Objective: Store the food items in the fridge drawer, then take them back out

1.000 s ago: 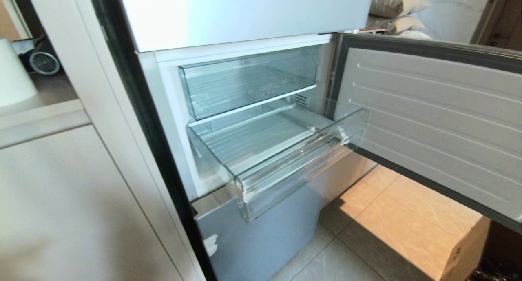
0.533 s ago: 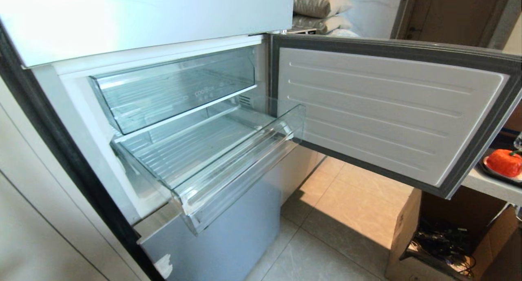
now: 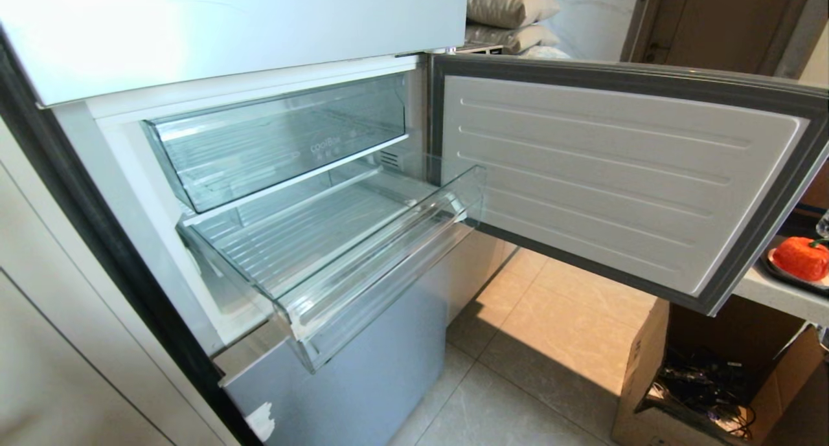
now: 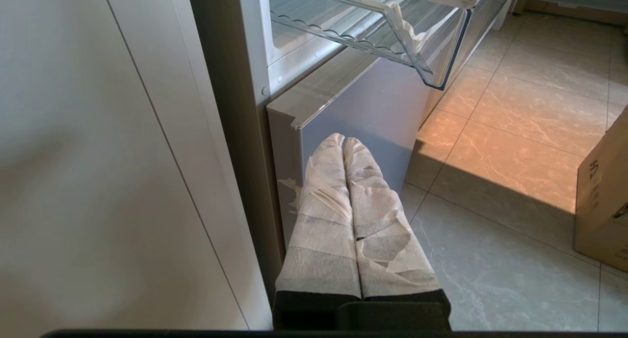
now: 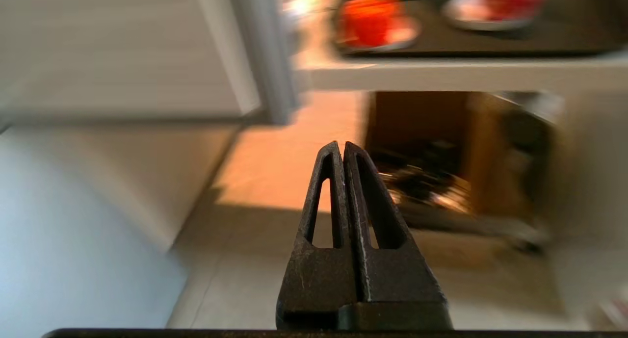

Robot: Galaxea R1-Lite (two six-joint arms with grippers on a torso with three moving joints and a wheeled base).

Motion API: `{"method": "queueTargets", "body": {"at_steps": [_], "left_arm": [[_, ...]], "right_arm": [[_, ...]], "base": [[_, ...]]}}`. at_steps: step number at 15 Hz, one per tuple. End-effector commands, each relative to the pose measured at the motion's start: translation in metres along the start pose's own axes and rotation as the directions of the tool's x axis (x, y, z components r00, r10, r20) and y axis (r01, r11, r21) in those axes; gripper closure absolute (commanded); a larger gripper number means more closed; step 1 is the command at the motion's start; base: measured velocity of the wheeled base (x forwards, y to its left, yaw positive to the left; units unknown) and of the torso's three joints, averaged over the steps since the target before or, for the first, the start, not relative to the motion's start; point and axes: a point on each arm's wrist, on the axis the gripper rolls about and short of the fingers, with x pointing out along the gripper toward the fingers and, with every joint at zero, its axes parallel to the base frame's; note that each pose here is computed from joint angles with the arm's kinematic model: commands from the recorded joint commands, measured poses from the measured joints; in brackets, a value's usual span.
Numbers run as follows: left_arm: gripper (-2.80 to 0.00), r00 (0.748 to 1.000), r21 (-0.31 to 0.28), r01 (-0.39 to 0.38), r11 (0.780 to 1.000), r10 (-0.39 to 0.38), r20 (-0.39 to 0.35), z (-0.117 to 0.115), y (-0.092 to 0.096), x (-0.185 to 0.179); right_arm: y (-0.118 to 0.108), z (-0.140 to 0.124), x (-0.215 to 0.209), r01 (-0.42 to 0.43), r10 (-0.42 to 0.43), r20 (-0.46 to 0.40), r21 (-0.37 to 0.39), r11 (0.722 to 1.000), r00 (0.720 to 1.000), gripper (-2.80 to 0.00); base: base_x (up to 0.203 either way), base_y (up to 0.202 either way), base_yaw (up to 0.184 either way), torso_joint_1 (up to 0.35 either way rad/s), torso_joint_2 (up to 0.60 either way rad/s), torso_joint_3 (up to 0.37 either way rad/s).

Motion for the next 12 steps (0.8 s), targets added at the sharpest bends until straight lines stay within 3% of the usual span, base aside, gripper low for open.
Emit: {"method": "queueTargets", "body": {"at_steps": [1, 2, 4, 6, 10, 12], "left_arm": [[0.0, 1.0, 0.0, 0.0, 1.0, 0.0, 0.001, 0.0, 0.0, 0.0], [0.0, 1.0, 0.0, 0.0, 1.0, 0.0, 0.0, 0.0, 0.0, 0.0], [0.0, 1.0, 0.0, 0.0, 1.0, 0.0, -0.001, 0.0, 0.0, 0.0], [0.0, 1.0, 0.0, 0.0, 1.0, 0.0, 0.001, 0.0, 0.0, 0.0], [0.0, 1.0, 0.0, 0.0, 1.0, 0.0, 0.001, 0.0, 0.0, 0.0], [0.0, 1.0, 0.0, 0.0, 1.0, 0.0, 0.0, 0.0, 0.0, 0.0]], "right_arm": [[0.002, 0.016, 0.031, 0.193, -0.192, -0.08, 0.009, 0.981, 0.978, 0.0], [-0.002, 0.02, 0.039, 0.257, -0.255, -0.089, 0.018, 0.966, 0.963, -2.8], [-0.018, 0.028, 0.056, 0.359, -0.354, -0.111, 0.031, 0.933, 0.929, -2.8], [-0.043, 0.034, 0.084, 0.405, -0.395, -0.15, 0.045, 0.913, 0.906, -2.8], [-0.087, 0.044, 0.144, 0.375, -0.368, -0.136, 0.031, 0.926, 0.92, -2.8], [-0.106, 0.041, 0.171, 0.365, -0.364, -0.141, -0.02, 0.931, 0.921, -2.8]], "base": [[0.0, 0.0, 0.0, 0.0, 0.0, 0.0], [0.0, 0.0, 0.0, 0.0, 0.0, 0.0], [0.0, 0.0, 0.0, 0.0, 0.0, 0.0], [0.0, 0.0, 0.0, 0.0, 0.0, 0.0], [0.0, 0.0, 0.0, 0.0, 0.0, 0.0], [0.0, 0.0, 0.0, 0.0, 0.0, 0.0]]}}
